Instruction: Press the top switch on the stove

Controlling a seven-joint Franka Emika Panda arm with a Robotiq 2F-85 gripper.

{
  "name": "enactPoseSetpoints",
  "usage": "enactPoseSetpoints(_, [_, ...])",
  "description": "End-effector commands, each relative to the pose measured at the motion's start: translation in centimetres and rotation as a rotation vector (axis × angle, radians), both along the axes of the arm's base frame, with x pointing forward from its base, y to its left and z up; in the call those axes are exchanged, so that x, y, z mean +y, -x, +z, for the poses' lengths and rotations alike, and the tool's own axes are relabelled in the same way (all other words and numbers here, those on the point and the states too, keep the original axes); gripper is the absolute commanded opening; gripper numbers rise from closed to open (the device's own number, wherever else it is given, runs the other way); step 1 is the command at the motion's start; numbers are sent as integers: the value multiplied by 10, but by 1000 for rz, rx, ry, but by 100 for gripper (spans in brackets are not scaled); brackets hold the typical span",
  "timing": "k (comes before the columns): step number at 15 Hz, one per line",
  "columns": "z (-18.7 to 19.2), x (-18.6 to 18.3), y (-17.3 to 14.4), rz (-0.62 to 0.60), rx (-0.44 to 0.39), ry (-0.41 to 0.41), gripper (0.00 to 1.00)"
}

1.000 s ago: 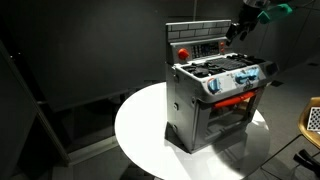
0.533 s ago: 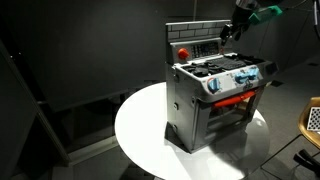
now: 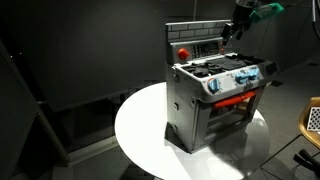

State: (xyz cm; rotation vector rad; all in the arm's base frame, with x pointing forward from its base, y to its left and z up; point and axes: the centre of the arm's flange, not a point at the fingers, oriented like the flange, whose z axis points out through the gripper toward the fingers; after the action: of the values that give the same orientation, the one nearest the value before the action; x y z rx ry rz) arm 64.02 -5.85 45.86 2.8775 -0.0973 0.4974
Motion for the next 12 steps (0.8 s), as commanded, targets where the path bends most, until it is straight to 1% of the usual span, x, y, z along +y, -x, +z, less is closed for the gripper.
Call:
enactPoseSetpoints(1, [19, -13, 13, -17, 26, -7, 100])
enactPoseSetpoints(3, [26, -21, 26, -21, 57, -14, 100])
enactPoseSetpoints(5, [30, -28, 41, -28, 108, -21, 100])
enactPoseSetpoints(8, [37, -37, 66, -23, 207, -39, 100])
enactPoseSetpoints(12, [43, -48, 106, 0, 350, -45, 100])
